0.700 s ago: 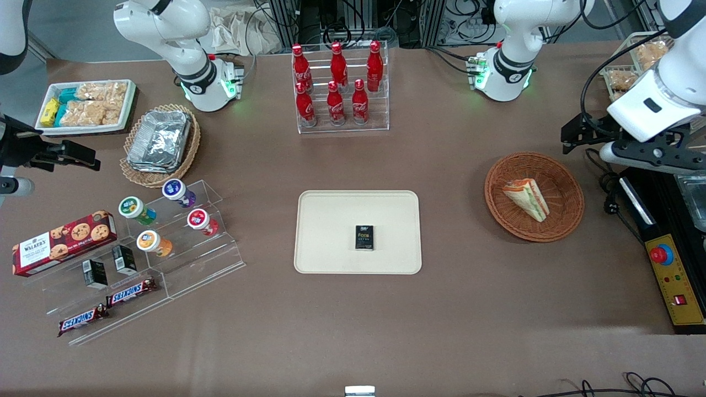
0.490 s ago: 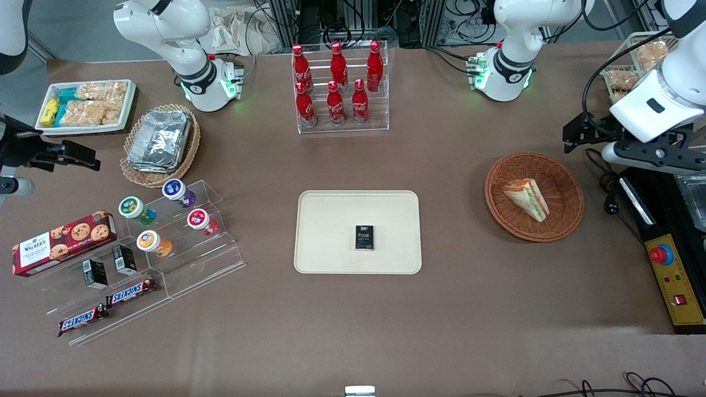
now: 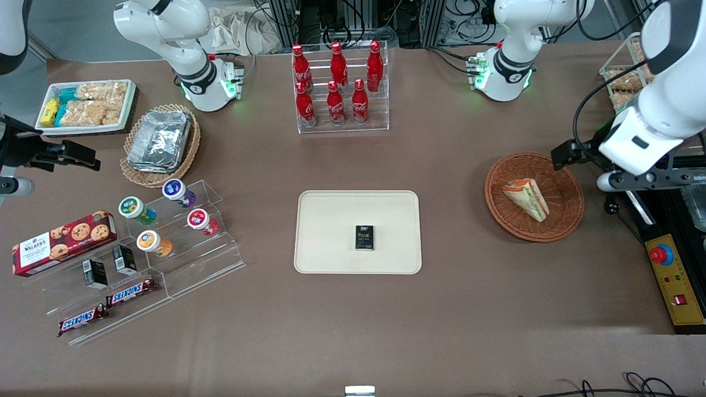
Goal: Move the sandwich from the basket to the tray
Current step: 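Lower the open left gripper over the sandwich in the wicker basket, then close the left gripper on the wrapped sandwich and lift it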
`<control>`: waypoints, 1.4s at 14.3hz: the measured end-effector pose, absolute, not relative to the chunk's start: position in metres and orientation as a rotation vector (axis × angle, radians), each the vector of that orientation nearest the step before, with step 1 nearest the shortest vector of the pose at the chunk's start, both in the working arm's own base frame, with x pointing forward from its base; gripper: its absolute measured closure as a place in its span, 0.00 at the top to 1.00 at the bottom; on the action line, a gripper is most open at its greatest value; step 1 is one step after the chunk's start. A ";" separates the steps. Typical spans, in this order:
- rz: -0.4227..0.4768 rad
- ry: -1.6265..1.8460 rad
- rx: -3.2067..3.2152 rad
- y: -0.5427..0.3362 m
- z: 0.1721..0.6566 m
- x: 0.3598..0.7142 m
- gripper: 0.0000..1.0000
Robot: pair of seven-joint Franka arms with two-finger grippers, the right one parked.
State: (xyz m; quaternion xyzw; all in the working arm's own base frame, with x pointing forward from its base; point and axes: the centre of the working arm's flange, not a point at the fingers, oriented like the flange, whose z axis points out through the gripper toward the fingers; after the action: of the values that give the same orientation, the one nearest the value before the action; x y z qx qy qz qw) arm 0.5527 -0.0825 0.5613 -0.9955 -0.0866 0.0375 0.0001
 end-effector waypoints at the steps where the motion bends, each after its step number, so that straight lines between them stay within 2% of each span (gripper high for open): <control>1: 0.090 -0.398 -3.113 -0.084 0.543 0.550 1.00; 4: 0.003 -0.608 -3.081 -0.081 0.478 0.524 1.00; 8: 0.009 -0.773 -3.025 -0.059 0.404 0.489 1.00; 13: -0.092 -0.951 -2.989 -0.019 0.328 0.458 1.00; 20: -0.057 -1.105 -2.956 -0.037 0.258 0.454 1.00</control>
State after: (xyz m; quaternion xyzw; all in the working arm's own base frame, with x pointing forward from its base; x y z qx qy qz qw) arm 0.4539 -0.0366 0.2576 -0.9365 -0.3501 -0.0182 -0.0076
